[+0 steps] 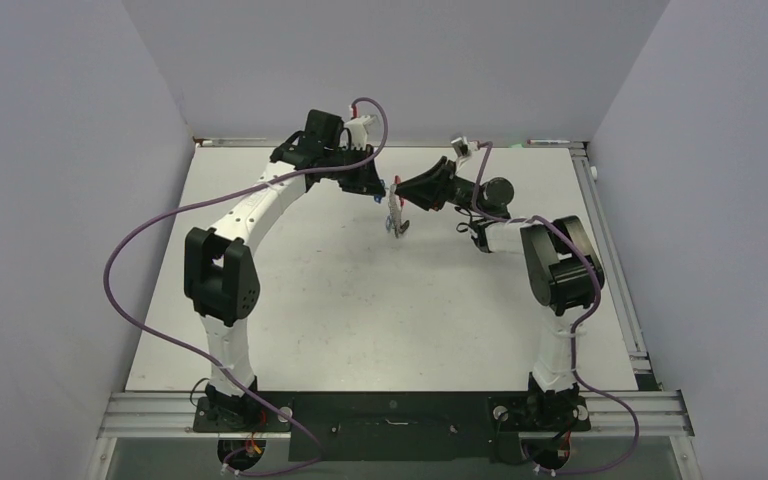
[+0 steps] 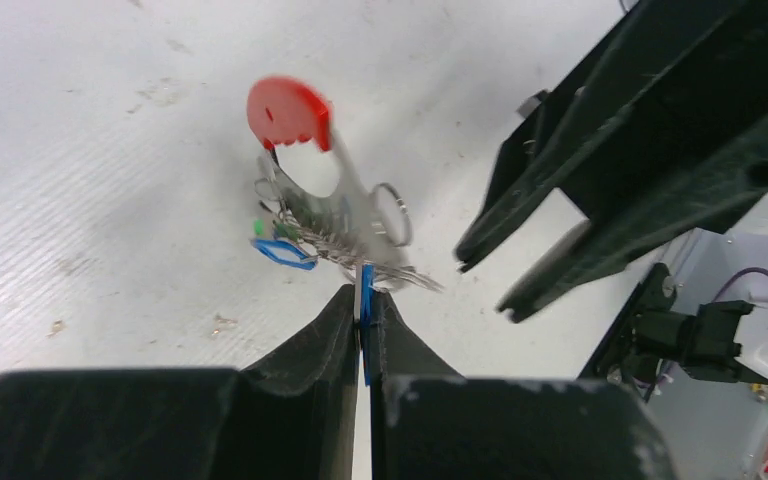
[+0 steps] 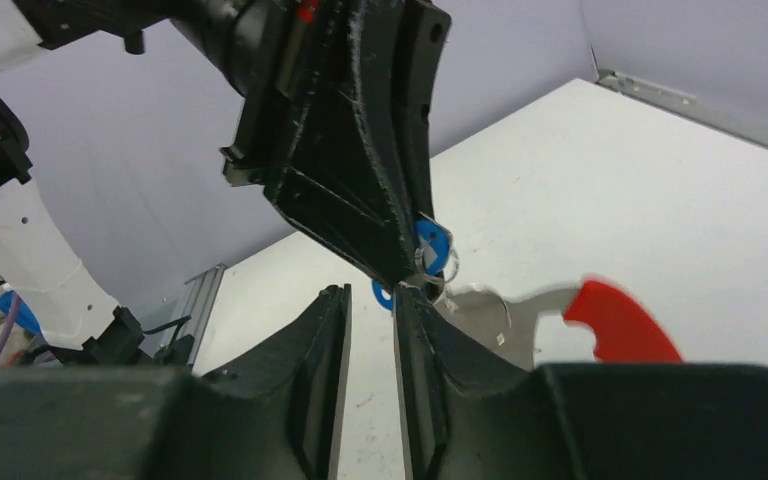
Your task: Remove the keys from the keyring
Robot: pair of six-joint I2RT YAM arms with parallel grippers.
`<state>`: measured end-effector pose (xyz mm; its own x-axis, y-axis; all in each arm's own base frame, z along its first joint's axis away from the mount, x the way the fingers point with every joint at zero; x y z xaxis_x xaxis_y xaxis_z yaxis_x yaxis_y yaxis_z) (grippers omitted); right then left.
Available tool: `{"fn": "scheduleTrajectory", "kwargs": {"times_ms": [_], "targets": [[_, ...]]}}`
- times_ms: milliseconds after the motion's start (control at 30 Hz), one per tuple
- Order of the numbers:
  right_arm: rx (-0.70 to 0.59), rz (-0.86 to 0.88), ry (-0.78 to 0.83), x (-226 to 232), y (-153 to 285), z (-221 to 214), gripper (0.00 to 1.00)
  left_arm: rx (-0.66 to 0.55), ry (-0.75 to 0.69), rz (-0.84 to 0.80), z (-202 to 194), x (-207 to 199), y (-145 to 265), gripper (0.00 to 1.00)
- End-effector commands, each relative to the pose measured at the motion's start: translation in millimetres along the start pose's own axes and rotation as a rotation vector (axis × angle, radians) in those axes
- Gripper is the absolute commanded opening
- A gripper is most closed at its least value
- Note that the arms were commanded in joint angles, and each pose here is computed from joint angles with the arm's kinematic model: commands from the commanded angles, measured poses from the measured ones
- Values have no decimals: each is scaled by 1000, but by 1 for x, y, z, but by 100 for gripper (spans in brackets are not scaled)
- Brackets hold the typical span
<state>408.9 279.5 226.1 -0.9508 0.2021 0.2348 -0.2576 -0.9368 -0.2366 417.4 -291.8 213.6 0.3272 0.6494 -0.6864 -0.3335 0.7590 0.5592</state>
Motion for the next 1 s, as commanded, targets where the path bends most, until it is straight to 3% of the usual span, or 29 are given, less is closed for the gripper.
{"fn": "scheduleTrajectory", "kwargs": {"times_ms": [0,133,267,567,967], "targets": [[-49,105,193,26,0,40,33,-133,-102,60,32,7,31,0],[58,69,254,20,3,33,58,-119,-152,47,30,3,36,0],[188,55,389,10,6,25,65,-92,-198,10,23,-3,39,0],[473,139,618,12,7,-10,63,-29,-310,-72,12,-19,48,0],[509,124,719,18,-7,-13,51,41,-306,-196,-4,-39,46,0]]}}
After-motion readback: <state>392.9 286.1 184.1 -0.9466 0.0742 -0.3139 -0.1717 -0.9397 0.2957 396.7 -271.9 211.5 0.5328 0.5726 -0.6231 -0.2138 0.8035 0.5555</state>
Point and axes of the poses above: each gripper's point midway between its finger pads, its own y axis back along the fingers, its own x axis along the line the jaws close on, z = x × y, the point moved 1 cm from there along y, back along the fingers, and after that the axes turned 15 degrees about y, right-handed, at the moved point
